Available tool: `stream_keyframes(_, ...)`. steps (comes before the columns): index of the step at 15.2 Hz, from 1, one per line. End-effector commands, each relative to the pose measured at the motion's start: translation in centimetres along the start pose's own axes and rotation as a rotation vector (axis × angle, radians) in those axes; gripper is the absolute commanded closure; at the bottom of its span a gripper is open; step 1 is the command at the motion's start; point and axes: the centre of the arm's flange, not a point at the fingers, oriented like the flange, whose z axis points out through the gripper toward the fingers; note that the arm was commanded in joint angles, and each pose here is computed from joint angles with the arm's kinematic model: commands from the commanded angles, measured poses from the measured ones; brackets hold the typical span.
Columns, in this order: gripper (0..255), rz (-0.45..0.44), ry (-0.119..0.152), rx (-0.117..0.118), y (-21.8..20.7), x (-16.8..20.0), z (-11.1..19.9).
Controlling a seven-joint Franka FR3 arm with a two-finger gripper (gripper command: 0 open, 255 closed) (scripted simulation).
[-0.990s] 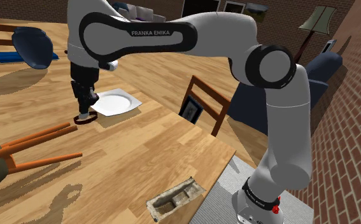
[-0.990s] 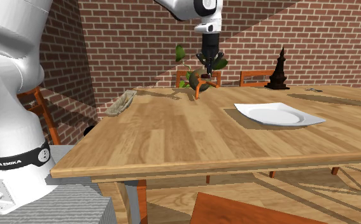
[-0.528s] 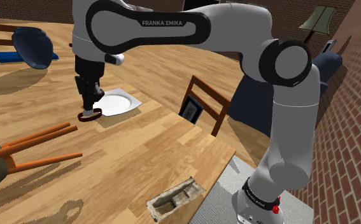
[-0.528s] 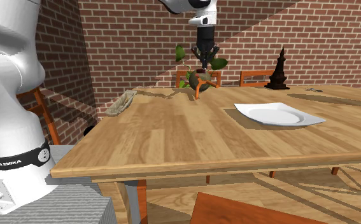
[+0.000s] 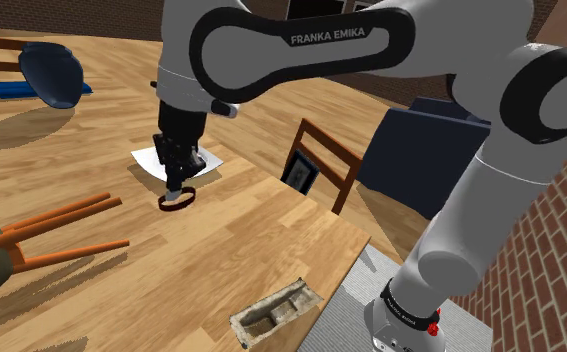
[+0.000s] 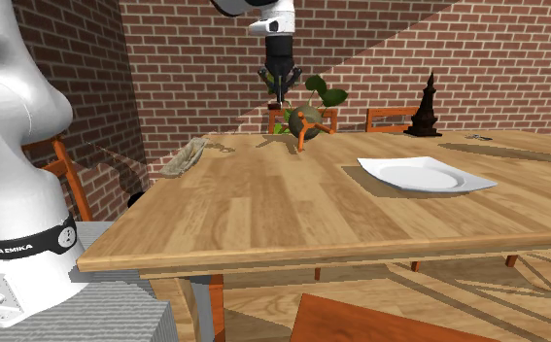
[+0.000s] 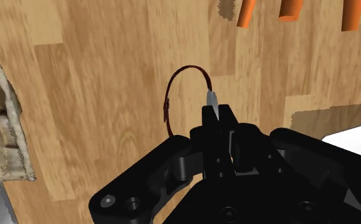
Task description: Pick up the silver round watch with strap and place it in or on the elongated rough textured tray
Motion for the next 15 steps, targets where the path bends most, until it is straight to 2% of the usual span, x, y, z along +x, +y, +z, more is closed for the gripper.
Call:
stream_keyframes(1, 255, 0.002, 0.0, 0.0, 2.7, 0.6, -0.3)
stream_keyframes(15, 255, 0.002, 0.0, 0.0, 20.8, 3.4, -3.0)
